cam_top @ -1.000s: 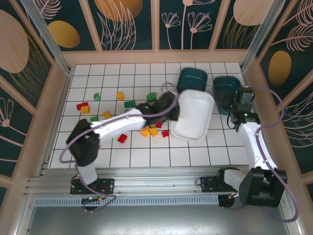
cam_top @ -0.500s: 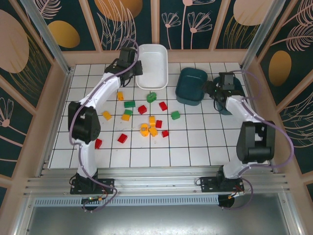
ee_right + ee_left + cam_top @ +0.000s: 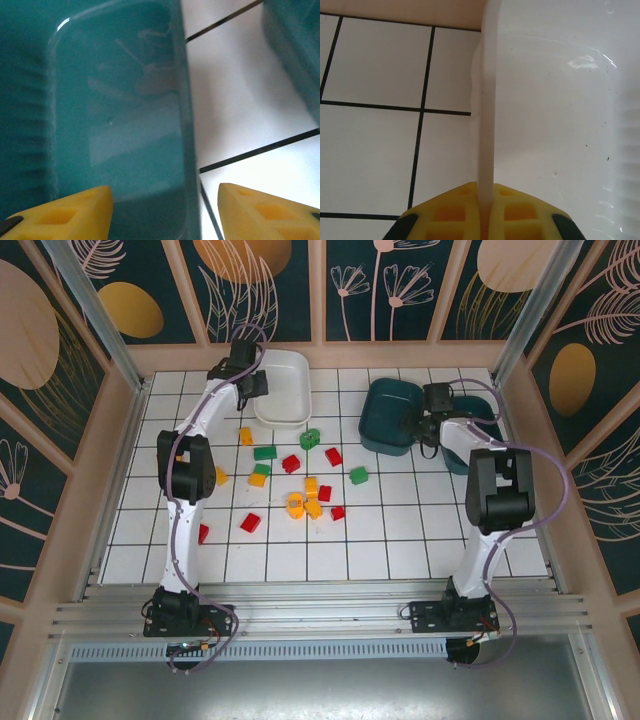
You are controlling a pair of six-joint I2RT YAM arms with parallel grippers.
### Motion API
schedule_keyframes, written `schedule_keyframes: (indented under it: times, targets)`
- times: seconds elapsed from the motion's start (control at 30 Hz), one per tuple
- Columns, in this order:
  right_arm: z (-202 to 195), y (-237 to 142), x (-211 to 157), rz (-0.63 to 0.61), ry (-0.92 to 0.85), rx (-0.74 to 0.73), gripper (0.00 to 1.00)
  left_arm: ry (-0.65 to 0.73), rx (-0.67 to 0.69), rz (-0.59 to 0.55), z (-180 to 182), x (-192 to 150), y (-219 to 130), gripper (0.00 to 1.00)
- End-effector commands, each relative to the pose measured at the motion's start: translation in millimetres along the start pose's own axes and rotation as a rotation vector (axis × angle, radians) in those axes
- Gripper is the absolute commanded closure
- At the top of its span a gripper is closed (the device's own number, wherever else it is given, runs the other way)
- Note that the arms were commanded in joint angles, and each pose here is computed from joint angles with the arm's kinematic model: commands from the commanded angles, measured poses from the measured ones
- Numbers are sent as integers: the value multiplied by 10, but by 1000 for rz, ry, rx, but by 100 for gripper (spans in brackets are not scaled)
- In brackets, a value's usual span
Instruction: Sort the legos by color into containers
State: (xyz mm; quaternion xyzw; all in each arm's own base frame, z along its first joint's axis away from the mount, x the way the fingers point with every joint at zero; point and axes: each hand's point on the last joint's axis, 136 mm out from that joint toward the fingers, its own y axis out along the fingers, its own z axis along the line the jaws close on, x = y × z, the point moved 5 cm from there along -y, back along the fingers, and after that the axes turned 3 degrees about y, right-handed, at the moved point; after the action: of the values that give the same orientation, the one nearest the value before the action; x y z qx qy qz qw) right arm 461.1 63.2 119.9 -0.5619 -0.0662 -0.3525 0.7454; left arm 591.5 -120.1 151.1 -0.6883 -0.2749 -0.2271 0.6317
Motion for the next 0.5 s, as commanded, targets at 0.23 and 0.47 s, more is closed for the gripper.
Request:
schedule_keyframes:
  times: [0.23,0.47]
  targets:
    - [291,166,-108,28,-55,23,76,99,-12,68,-25,-333,162,100]
    - [634,287,-127,21,-144,42,86,123,-43,78,-29,-439,100,100]
